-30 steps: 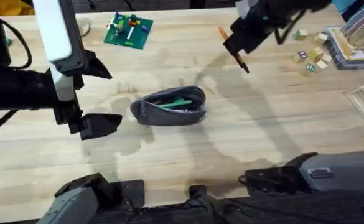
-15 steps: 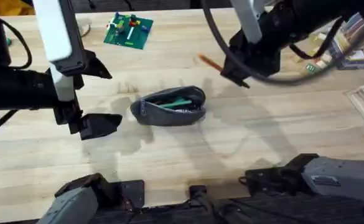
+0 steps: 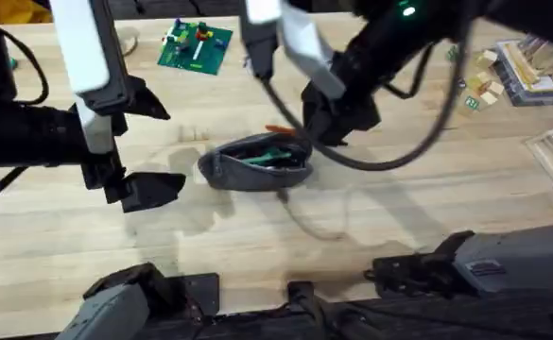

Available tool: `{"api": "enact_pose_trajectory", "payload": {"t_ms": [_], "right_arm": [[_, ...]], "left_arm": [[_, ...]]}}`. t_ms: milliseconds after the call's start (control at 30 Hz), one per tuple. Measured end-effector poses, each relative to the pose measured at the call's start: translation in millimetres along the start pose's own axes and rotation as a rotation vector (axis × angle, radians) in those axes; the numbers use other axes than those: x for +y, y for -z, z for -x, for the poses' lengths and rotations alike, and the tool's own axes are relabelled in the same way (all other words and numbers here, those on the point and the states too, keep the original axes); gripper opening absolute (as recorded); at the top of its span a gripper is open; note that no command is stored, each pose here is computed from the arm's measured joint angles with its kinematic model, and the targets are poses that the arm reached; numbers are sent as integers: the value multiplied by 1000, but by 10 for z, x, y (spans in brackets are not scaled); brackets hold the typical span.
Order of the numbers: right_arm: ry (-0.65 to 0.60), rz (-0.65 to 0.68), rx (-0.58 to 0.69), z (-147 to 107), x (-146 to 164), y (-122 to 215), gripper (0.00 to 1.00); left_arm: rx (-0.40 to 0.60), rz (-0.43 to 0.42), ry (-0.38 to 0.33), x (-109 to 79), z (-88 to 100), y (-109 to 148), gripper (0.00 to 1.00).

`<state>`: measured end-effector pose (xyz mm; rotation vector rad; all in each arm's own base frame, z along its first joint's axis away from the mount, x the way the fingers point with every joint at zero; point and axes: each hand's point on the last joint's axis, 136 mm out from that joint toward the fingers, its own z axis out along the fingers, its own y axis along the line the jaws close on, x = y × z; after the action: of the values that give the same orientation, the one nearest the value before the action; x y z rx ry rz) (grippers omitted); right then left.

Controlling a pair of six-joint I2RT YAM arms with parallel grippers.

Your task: Unzip the bag, pick up the pens from the table one at a time and place them inside, then zip the bag closed.

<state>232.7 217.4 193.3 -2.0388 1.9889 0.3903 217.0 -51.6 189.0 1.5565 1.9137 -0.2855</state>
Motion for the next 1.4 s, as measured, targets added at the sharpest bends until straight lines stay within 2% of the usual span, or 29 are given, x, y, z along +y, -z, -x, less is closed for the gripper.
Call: {"api": "enact_pose_trajectory", "payload": {"t_ms": [267, 533, 900, 1200, 1400], "right_arm": [[28, 111, 77, 4, 36, -421, 34], [20, 138, 157, -120, -71, -701, 34], [64, 70, 106, 49, -281, -866, 34], [98, 105, 123, 123, -252, -1167, 34], [147, 69, 87, 300, -296, -1268, 34]], "left_arm": [[0, 0, 0, 0, 0, 0, 993], [0, 0, 0, 0, 0, 0, 992], [0, 0, 0, 0, 0, 0, 993], [0, 0, 0, 0, 0, 0, 993], [0, 0, 0, 0, 0, 0, 993]]}}
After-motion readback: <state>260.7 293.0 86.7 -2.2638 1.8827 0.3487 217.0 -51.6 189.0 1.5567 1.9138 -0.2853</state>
